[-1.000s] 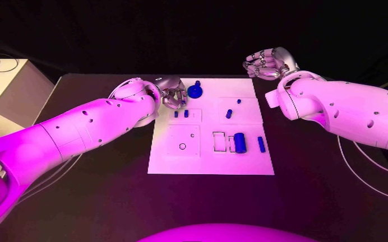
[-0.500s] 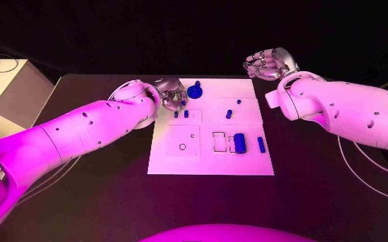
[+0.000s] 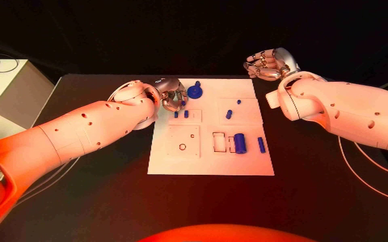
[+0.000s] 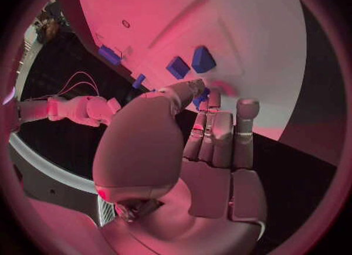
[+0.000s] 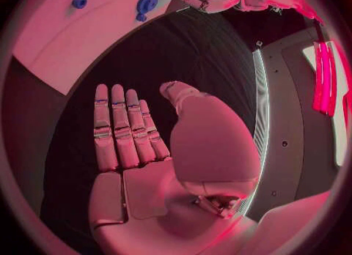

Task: Assemble the parts on the task board

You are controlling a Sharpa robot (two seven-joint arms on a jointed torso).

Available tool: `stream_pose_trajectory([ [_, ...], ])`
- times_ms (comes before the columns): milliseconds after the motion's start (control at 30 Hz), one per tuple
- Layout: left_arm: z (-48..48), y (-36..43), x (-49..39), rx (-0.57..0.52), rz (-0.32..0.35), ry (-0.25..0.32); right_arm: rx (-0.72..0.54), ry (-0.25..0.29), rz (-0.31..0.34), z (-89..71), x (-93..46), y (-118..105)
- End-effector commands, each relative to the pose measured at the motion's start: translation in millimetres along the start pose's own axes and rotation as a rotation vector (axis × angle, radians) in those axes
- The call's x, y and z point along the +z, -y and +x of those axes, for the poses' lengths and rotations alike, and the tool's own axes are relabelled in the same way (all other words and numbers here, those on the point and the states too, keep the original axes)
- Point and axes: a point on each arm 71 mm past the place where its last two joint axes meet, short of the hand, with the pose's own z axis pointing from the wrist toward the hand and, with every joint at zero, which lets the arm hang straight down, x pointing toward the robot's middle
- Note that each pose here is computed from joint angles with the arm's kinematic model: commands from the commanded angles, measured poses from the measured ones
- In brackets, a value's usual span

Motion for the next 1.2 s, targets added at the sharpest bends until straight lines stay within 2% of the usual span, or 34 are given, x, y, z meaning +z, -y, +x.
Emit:
stream_pose_trajectory([
  [33,-1.0,0.7,0.1,0.001,0.0,0.011,-0.005,-0.014,-0.018,1.0,-0.1,-1.4],
  [467,-4.1,-16.7,-2.4,0.008,-0.053,-0.003,-0.026,-0.045,-0.015,-0.1,-1.3,1.0],
  [733,-13.1,-27.9,-4.8,0.003,-0.078,0.021,-0.084,-0.11,-0.032,0.6,-2.7,3.3],
  [900,-24.4,-31.3,-7.1,-0.035,-0.068,0.076,-0.156,-0.179,-0.055,1.8,-3.6,5.7],
  [1067,-40.4,-38.8,-12.7,-0.202,-0.042,0.17,-0.291,-0.268,-0.097,6.1,-5.7,7.4],
  [1167,-50.4,-48.4,-19.2,-0.392,-0.022,0.232,-0.41,-0.319,-0.131,10.1,-8.0,8.1],
  [1200,-53.3,-53.9,-24.0,-0.509,-0.006,0.251,-0.479,-0.337,-0.148,12.1,-9.3,8.5],
])
